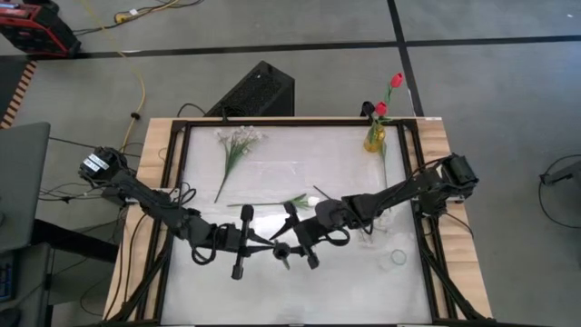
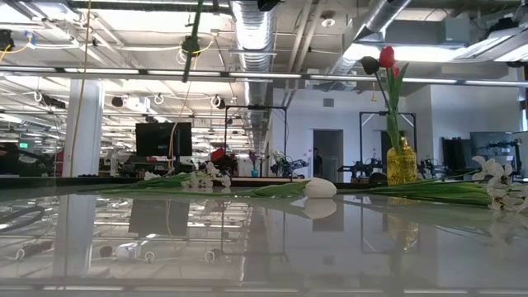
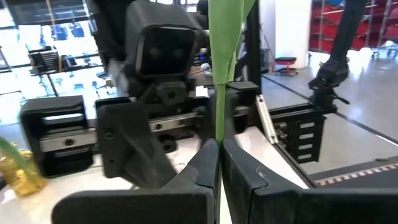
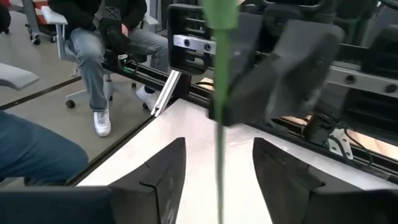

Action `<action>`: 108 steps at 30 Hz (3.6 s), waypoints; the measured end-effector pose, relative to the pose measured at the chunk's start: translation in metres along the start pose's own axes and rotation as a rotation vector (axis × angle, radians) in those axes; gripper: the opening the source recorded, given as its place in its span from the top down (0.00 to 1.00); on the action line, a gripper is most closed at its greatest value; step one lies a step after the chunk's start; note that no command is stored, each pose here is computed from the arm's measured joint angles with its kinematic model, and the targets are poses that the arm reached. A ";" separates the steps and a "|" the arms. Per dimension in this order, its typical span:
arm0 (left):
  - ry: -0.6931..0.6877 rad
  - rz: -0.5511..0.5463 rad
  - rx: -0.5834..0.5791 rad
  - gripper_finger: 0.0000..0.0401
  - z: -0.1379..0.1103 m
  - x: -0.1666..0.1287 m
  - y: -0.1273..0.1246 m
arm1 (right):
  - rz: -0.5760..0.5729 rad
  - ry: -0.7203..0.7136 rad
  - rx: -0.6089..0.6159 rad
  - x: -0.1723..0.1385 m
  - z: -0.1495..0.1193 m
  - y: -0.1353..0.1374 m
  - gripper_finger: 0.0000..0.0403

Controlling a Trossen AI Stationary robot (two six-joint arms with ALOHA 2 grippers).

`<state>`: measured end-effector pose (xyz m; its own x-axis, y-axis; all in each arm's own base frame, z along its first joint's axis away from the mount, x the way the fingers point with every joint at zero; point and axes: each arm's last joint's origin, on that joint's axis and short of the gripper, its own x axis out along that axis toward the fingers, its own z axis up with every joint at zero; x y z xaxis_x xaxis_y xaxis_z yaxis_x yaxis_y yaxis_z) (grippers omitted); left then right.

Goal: Sort flowers into vase by color
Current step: Put the black flower into the yellow flower vase

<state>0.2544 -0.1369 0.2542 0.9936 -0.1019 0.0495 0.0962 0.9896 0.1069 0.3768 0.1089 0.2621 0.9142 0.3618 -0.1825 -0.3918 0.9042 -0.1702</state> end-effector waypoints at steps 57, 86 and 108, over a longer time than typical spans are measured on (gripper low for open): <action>0.203 0.123 -0.018 0.75 -0.099 -0.062 0.021 | -0.859 0.243 0.571 -0.252 -0.040 0.008 0.93; 0.184 -0.008 0.040 0.75 -0.097 -0.062 0.018 | -1.556 0.094 0.558 -0.319 -0.040 -0.050 0.94; 0.237 0.003 0.167 0.75 -0.103 -0.062 0.021 | -1.663 0.167 0.554 -0.314 -0.063 -0.116 0.93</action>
<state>0.2015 -0.0993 0.1512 0.9820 -0.0527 -0.1811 0.1011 0.9576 0.2697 0.1283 -0.1236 0.2784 0.2379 -0.9338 -0.2672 0.9712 0.2329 0.0508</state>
